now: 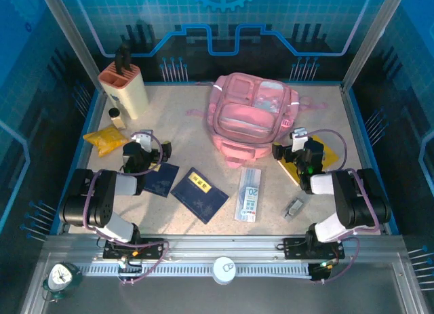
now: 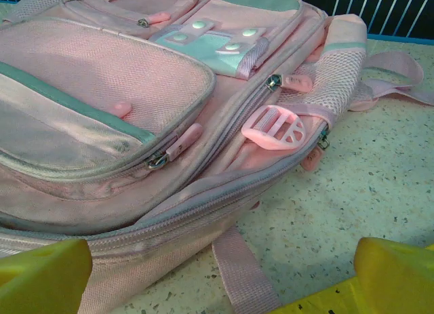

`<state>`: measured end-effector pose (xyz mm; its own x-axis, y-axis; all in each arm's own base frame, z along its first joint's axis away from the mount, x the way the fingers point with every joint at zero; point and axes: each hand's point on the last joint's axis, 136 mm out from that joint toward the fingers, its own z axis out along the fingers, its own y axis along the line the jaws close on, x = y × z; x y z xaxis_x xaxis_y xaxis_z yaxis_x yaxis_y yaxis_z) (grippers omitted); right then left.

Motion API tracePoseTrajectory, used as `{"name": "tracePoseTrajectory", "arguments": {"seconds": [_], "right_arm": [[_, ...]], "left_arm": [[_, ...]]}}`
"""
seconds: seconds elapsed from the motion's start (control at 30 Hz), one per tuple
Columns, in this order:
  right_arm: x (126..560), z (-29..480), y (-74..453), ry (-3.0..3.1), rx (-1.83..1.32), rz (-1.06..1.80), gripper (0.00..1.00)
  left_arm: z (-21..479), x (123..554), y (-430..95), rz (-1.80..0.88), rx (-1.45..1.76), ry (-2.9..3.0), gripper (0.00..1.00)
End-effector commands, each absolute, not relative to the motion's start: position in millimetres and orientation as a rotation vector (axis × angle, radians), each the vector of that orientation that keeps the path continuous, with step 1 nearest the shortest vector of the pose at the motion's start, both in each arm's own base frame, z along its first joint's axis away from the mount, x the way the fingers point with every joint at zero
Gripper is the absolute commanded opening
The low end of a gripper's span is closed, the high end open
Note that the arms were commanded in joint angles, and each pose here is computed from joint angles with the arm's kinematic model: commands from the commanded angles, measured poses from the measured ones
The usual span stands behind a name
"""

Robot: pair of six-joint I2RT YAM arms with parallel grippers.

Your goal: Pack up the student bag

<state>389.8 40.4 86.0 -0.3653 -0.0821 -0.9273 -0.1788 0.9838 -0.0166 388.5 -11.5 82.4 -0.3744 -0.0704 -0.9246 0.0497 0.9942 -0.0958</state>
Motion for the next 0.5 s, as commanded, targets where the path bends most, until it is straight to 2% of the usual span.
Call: {"name": "tracePoseTrajectory", "arguments": {"seconds": [0.0, 0.47], "right_arm": [[398.6, 98.4, 35.8, 1.897, -0.191, 0.085, 1.0], [398.8, 99.1, 37.2, 1.895, -0.196, 0.081, 1.0]], "left_arm": [[95.2, 397.8, -10.6, -0.157, -0.028, 1.903, 0.99], [95.4, 397.9, -10.5, -0.157, -0.028, 1.902, 0.99]]}}
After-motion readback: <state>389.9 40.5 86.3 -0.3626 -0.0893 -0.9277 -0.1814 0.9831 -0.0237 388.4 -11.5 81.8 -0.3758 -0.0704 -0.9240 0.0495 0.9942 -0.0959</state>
